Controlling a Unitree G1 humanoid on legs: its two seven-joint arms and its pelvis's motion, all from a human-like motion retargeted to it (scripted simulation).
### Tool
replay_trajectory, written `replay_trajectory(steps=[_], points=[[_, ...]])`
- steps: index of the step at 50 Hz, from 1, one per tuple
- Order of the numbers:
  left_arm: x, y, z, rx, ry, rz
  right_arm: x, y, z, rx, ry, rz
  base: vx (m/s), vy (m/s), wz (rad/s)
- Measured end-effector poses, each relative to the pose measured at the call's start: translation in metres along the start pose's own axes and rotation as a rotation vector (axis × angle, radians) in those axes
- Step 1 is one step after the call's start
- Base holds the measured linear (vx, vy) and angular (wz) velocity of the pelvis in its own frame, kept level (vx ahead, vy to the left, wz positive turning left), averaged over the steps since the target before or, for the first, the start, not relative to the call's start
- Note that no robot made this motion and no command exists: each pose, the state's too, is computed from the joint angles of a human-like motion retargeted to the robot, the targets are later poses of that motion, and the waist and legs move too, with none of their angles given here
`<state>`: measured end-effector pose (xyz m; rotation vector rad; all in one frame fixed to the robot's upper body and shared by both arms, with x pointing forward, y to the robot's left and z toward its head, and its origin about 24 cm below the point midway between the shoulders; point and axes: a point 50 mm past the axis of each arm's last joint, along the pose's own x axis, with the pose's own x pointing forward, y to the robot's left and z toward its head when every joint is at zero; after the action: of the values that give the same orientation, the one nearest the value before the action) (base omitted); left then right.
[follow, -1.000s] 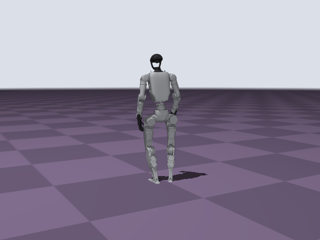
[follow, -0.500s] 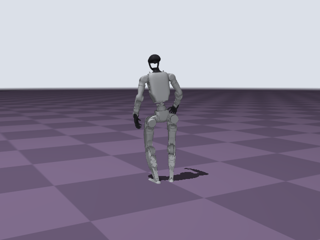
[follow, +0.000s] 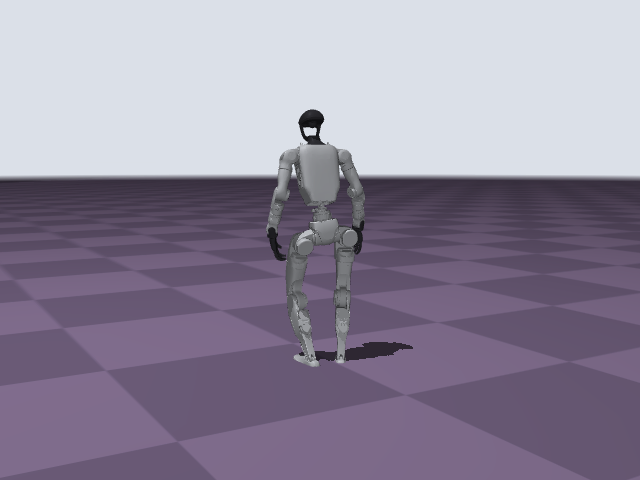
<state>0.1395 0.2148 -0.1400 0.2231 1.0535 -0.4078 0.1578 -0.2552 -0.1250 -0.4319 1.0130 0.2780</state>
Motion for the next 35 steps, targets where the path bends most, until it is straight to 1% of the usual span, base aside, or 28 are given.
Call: replay_trajectory(steps=[4, 8, 10, 13, 15, 16, 19, 20, 22, 25, 27, 30, 32, 35], points=[[0.002, -0.011, -0.013, -0.054, 0.044, -0.054, 0.005, 0.008, 0.01, 0.022, -0.028, 0.026, 0.06, 0.07, -0.18], [0.0, -0.008, -0.009, -0.051, 0.025, -0.067, 0.006, 0.004, 0.028, 0.025, -0.089, 0.009, 0.07, 0.09, -0.18], [-0.003, 0.001, 0.0, -0.025, -0.024, -0.058, 0.004, -0.007, 0.041, 0.017, -0.151, -0.031, 0.07, 0.1, -0.09], [-0.019, 0.03, 0.032, 0.085, -0.173, 0.001, -0.011, -0.04, 0.073, -0.023, -0.312, -0.159, 0.06, 0.11, 0.15], [-0.048, 0.059, 0.068, 0.208, -0.326, 0.07, -0.037, -0.072, 0.1, -0.072, -0.471, -0.278, 0.08, 0.1, 0.55], [-0.072, 0.077, 0.086, 0.276, -0.401, 0.121, -0.057, -0.087, 0.113, -0.097, -0.558, -0.336, 0.08, 0.08, 0.73], [-0.141, 0.108, 0.141, 0.496, -0.605, 0.288, -0.124, -0.124, 0.149, -0.213, -0.804, -0.518, 0.06, 0.05, 0.49], [-0.173, 0.116, 0.163, 0.573, -0.691, 0.362, -0.158, -0.135, 0.161, -0.25, -0.905, -0.591, 0.09, 0.04, 0.27], [-0.208, 0.121, 0.191, 0.674, -0.794, 0.475, -0.2, -0.147, 0.179, -0.342, -1.026, -0.699, 0.09, 0.02, 0.22], [-0.255, 0.122, 0.23, 0.74, -0.978, 0.629, -0.267, -0.159, 0.199, -0.433, -1.188, -0.866, 0.11, 0.0, 0.29], [-0.264, 0.121, 0.25, 0.703, -1.083, 0.673, -0.289, -0.167, 0.199, -0.441, -1.206, -0.945, 0.13, -0.03, 0.36], [-0.249, 0.119, 0.264, 0.558, -1.176, 0.636, -0.287, -0.177, 0.184, -0.356, -1.156, -0.968, 0.15, -0.04, 0.34], [-0.218, 0.118, 0.26, 0.42, -1.154, 0.549, -0.258, -0.177, 0.167, -0.25, -1.078, -0.889, 0.19, -0.05, 0.29], [-0.149, 0.11, 0.234, 0.195, -1.001, 0.375, -0.181, -0.162, 0.129, -0.072, -0.855, -0.677, 0.21, -0.06, 0.25]])
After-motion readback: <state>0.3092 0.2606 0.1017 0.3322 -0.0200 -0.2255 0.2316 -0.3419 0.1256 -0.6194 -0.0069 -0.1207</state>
